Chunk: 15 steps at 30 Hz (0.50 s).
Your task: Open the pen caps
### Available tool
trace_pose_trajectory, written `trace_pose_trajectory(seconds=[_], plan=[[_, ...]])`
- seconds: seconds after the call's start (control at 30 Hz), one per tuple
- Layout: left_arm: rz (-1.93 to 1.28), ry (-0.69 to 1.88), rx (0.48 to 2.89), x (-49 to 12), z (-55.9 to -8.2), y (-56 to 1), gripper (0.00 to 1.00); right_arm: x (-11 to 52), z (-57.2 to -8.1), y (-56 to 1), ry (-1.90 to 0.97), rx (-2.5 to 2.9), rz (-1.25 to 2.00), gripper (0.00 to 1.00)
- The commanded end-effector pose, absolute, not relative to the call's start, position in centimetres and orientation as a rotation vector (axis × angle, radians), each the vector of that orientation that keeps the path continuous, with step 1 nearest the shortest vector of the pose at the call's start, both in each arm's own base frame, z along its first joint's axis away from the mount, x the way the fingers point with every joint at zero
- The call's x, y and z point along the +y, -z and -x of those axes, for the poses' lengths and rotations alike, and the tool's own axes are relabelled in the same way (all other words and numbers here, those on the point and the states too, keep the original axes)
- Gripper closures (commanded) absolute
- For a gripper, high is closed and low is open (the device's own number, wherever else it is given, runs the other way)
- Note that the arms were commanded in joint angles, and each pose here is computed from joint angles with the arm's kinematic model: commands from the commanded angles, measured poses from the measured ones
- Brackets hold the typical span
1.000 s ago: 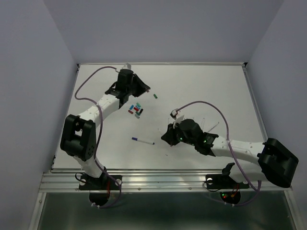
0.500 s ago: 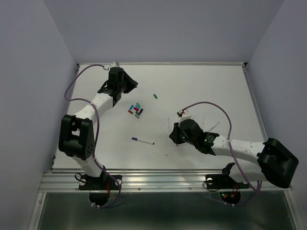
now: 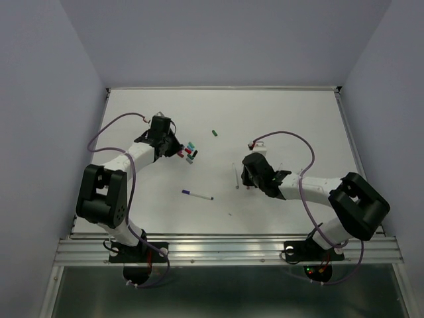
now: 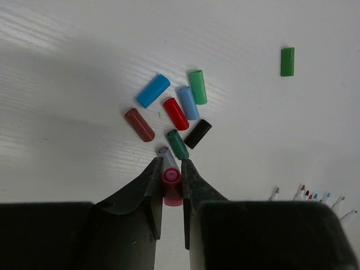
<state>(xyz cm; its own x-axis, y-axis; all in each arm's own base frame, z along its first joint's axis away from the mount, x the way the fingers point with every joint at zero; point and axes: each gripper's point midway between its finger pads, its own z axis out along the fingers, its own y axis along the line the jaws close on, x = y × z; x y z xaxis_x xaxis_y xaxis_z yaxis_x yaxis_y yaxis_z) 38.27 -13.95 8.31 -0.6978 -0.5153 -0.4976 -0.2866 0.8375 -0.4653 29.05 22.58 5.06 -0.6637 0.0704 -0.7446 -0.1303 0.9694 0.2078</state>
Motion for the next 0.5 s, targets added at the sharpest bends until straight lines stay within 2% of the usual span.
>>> trace_pose_trajectory(seconds=[0.0,0.13,0.17,0.37,0.47], plan=[[0.558,0.441,2.387,-13.7,-37.8,-8.1,1.0,22.6,-30.6,-5.6,-0.275,2.246,-0.003,0.85],[0.572,0.42,2.411,-13.6,-37.8,-7.0,1.0,22.6,-30.6,-5.2,-0.268,2.256,-0.019,0.82],[0.574,0.415,2.416,-13.6,-37.8,-6.8,1.0,22.6,-30.7,-5.3,-0.264,2.251,-0.027,0.76],[0.579,0.406,2.438,-13.7,-38.1,-5.9,0.99,22.5,-30.7,-6.4,-0.28,2.226,-0.031,0.64],[0.586,0.4,2.447,-13.7,-38.1,-5.5,0.98,22.7,-30.5,-7.1,-0.301,2.216,0.017,0.35]])
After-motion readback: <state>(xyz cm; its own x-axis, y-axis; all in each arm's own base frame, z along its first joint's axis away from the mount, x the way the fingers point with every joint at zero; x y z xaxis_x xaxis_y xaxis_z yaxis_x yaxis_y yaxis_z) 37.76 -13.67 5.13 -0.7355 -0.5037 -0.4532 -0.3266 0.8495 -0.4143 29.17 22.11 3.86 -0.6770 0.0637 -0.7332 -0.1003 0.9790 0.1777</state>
